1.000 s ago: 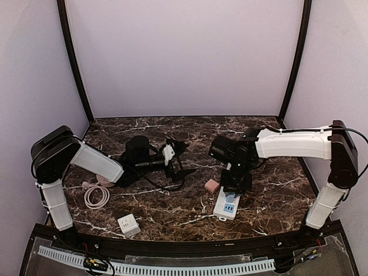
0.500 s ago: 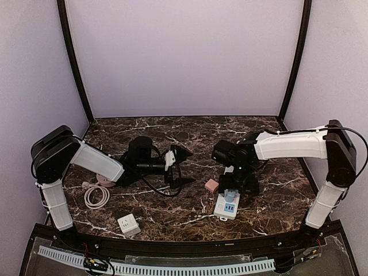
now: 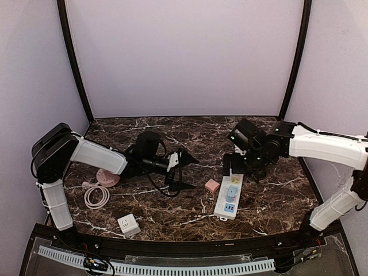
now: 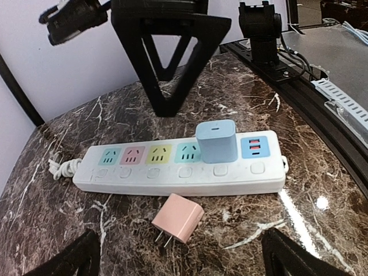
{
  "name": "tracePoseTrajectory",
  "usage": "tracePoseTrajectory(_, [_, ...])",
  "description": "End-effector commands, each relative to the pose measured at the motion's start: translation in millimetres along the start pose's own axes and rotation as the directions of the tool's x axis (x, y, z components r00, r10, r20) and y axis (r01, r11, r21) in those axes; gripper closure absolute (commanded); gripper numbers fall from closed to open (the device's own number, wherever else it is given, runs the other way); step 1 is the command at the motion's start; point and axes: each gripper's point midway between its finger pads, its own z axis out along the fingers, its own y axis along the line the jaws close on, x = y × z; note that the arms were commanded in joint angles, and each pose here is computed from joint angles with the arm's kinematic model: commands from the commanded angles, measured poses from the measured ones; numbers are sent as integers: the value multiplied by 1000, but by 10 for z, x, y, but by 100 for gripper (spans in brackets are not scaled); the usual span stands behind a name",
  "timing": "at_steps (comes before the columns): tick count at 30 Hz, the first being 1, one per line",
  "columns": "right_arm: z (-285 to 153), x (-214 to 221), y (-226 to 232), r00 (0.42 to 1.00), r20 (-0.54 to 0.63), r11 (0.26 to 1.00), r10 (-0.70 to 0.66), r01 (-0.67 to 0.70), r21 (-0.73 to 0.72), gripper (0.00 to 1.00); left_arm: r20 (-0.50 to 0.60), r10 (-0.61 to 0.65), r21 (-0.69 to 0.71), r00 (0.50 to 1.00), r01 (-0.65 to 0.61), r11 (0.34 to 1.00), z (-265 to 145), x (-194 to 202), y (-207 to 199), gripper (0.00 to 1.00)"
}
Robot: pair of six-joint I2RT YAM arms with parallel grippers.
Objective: Insert the plug
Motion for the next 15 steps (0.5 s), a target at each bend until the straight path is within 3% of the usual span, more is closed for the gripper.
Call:
tracePoseTrajectory(1, [-151,-218,-11,971,213,990,-106,123,-67,1,-12,-38,137,999,39,990,40,19,-134,4])
tracePoseTrajectory(8, [-482,-356,185,906,409,937,-111,232,-259,2,-85,-98,214,992,114,970,216,192,-90,7])
tracePoseTrajectory(15, [-375,-361,8,882,460,953,-100,218,-210,1,-140,-118,228,983,148,962,373,265,18,10])
